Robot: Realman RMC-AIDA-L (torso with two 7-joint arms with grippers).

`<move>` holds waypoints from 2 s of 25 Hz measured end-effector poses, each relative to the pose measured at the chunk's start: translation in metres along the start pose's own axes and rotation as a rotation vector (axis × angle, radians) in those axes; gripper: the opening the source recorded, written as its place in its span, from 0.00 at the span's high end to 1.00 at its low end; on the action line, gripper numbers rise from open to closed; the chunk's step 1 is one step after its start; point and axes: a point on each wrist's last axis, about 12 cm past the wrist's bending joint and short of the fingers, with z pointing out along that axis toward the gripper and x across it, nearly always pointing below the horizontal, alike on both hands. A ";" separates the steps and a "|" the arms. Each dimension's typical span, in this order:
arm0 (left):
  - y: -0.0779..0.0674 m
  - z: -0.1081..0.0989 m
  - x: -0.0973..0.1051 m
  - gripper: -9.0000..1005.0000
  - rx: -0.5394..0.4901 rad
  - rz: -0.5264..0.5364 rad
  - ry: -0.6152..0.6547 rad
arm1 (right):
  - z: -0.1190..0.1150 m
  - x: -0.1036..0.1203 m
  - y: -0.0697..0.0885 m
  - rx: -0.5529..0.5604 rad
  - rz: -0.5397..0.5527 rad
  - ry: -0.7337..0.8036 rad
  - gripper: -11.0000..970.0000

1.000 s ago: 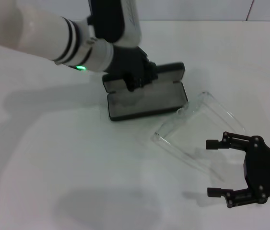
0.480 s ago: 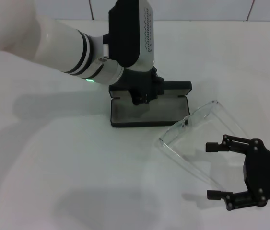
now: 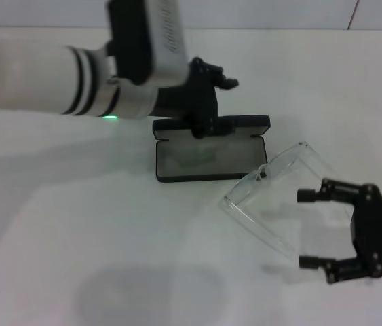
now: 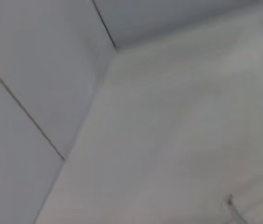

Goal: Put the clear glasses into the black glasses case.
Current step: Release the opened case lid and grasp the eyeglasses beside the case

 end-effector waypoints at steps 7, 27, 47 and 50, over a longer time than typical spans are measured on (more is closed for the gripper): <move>-0.023 -0.051 0.032 0.44 -0.127 -0.262 -0.334 | -0.009 -0.049 -0.035 -0.024 -0.112 0.132 0.09; -0.112 -0.096 0.132 0.16 -0.291 -0.613 -0.783 | 0.106 -0.168 -0.113 -0.213 -0.468 0.898 0.09; -0.112 -0.092 0.130 0.16 -0.273 -0.613 -0.785 | 0.158 -0.126 -0.106 -0.296 -0.516 1.046 0.09; -0.111 -0.092 0.130 0.16 -0.272 -0.611 -0.785 | 0.163 -0.122 -0.109 -0.311 -0.503 1.059 0.09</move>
